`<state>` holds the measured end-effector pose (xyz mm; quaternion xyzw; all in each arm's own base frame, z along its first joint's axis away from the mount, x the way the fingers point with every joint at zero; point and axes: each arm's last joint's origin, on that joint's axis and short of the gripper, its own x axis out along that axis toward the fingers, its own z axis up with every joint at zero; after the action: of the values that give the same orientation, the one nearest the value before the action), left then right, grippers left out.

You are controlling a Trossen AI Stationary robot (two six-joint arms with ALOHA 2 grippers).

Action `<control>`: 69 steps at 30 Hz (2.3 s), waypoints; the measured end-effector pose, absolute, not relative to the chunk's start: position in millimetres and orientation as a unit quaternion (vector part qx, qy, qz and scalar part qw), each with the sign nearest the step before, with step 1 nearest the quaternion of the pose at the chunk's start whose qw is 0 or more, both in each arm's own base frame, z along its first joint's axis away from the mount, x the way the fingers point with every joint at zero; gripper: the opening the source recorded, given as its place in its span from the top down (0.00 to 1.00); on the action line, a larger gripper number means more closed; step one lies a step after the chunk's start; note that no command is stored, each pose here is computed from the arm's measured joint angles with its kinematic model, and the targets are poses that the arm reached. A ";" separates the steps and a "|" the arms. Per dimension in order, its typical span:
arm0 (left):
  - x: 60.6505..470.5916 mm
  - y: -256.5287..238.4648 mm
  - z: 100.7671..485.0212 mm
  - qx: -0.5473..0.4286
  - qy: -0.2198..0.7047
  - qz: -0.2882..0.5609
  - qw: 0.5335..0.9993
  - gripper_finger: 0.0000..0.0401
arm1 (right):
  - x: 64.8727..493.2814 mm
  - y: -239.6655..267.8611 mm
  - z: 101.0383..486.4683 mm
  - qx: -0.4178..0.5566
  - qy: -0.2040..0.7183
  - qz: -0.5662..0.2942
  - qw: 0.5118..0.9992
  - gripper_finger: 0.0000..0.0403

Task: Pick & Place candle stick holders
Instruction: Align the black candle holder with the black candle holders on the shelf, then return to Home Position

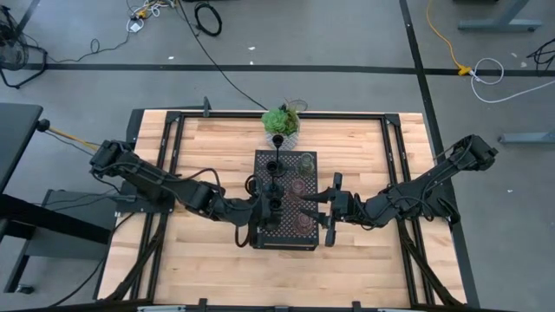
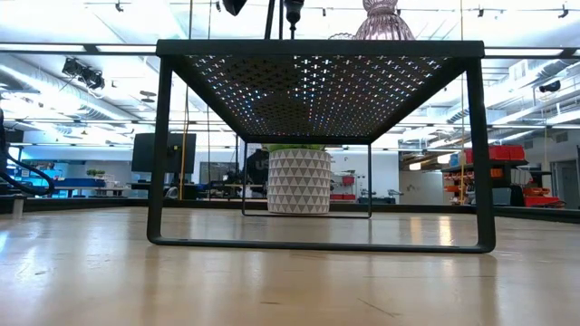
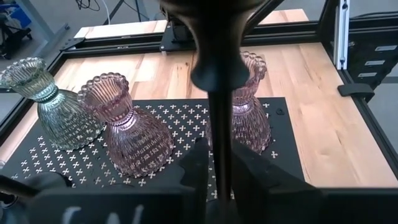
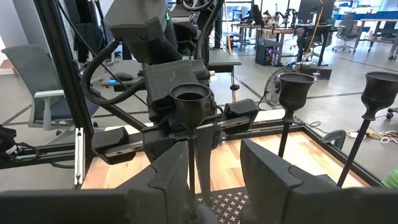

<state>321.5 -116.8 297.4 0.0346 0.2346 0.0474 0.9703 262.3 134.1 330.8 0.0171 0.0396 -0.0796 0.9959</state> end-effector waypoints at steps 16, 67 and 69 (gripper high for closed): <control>307.8 -111.8 317.5 0.024 0.212 0.045 0.976 0.59 | 262.3 134.0 330.9 0.017 0.040 -0.080 0.996 0.64; 83.1 -54.0 151.4 -0.049 0.099 0.172 0.979 0.58 | 112.6 55.2 161.2 0.220 -0.021 -0.197 0.955 0.64; 83.3 -54.9 150.8 -0.048 0.108 0.156 0.981 0.58 | 112.8 56.2 159.5 0.232 -0.013 -0.181 0.956 0.64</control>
<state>83.3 -54.9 150.8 -0.0485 0.1084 0.1557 0.9806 112.8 56.2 159.5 0.2318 -0.0127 -0.1812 0.9556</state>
